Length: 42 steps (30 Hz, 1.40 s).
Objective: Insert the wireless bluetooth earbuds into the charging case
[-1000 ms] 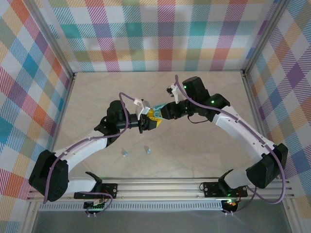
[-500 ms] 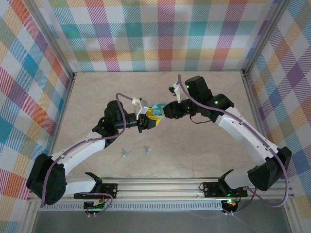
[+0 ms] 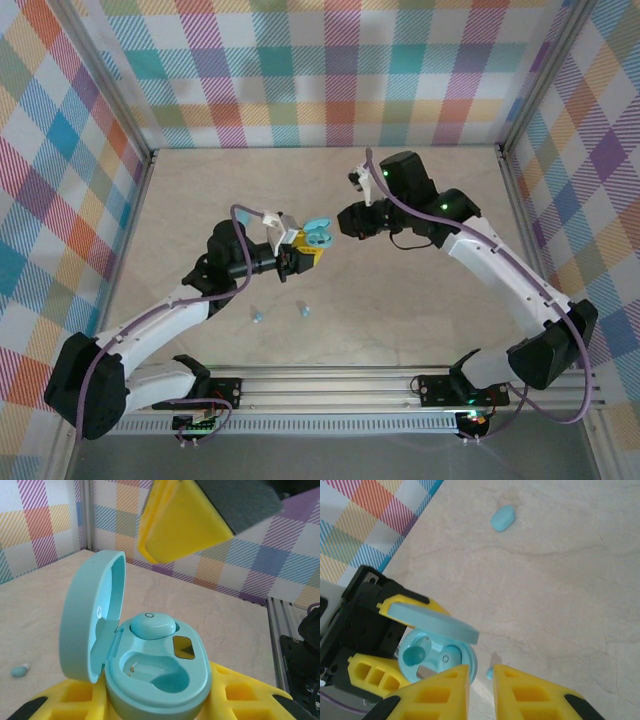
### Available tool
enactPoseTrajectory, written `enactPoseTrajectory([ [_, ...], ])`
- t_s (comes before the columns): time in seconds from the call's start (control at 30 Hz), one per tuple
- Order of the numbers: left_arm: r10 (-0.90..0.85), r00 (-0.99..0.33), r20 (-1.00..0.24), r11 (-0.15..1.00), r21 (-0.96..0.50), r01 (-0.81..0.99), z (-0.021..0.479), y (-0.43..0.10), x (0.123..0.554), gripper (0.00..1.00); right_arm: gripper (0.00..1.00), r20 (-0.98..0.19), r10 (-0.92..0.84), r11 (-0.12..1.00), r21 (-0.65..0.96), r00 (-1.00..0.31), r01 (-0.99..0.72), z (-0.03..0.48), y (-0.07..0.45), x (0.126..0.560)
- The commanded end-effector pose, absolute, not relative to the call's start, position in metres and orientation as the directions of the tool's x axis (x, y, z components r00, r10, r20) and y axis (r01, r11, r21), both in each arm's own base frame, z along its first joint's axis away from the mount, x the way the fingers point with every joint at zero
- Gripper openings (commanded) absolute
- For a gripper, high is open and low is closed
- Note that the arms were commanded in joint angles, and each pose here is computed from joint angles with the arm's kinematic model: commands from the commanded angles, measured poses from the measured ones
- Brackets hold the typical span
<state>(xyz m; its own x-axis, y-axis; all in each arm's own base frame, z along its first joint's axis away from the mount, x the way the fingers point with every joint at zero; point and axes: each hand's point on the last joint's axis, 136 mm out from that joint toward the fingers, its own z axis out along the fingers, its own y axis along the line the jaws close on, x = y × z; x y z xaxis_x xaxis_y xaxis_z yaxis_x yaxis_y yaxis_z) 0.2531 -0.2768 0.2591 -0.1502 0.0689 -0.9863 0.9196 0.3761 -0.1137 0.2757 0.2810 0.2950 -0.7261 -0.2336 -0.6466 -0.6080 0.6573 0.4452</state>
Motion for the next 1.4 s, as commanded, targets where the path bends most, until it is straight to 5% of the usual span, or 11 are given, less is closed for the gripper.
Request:
enactPoseTrajectory([
  [0.0, 0.057, -0.073, -0.996, 0.374, -0.046, 0.926, 0.267, -0.274, 0.247, 0.01, 0.2, -0.639, -0.213, 0.671, 0.454, -0.739, -0.586, 0.298, 0.282, 0.286],
  [0.43, 0.155, -0.002, -0.988, 0.373, 0.057, 0.926, 0.269, -0.276, 0.253, 0.0, 0.21, -0.499, -0.149, 0.739, 0.518, -0.854, -0.431, 0.234, 0.274, 0.357],
  [0.83, 0.168, -0.058, -0.984, 0.395, 0.013, 0.919, 0.262, -0.268, 0.246, 0.0, 0.28, -0.392, -0.365, 0.865, 0.192, -0.845, -0.463, 0.124, 0.264, 0.439],
  [1.1, 0.18, -0.085, -0.98, 0.442, 0.004, 0.897, 0.258, -0.263, 0.252, 0.0, 0.27, -0.351, -0.512, 0.816, 0.086, -0.784, -0.571, 0.096, 0.271, 0.474],
  [1.37, 0.153, -0.099, -0.983, 0.467, -0.016, 0.884, 0.253, -0.267, 0.264, 0.0, 0.28, -0.377, -0.444, 0.821, 0.191, -0.813, -0.538, 0.096, 0.281, 0.483],
])
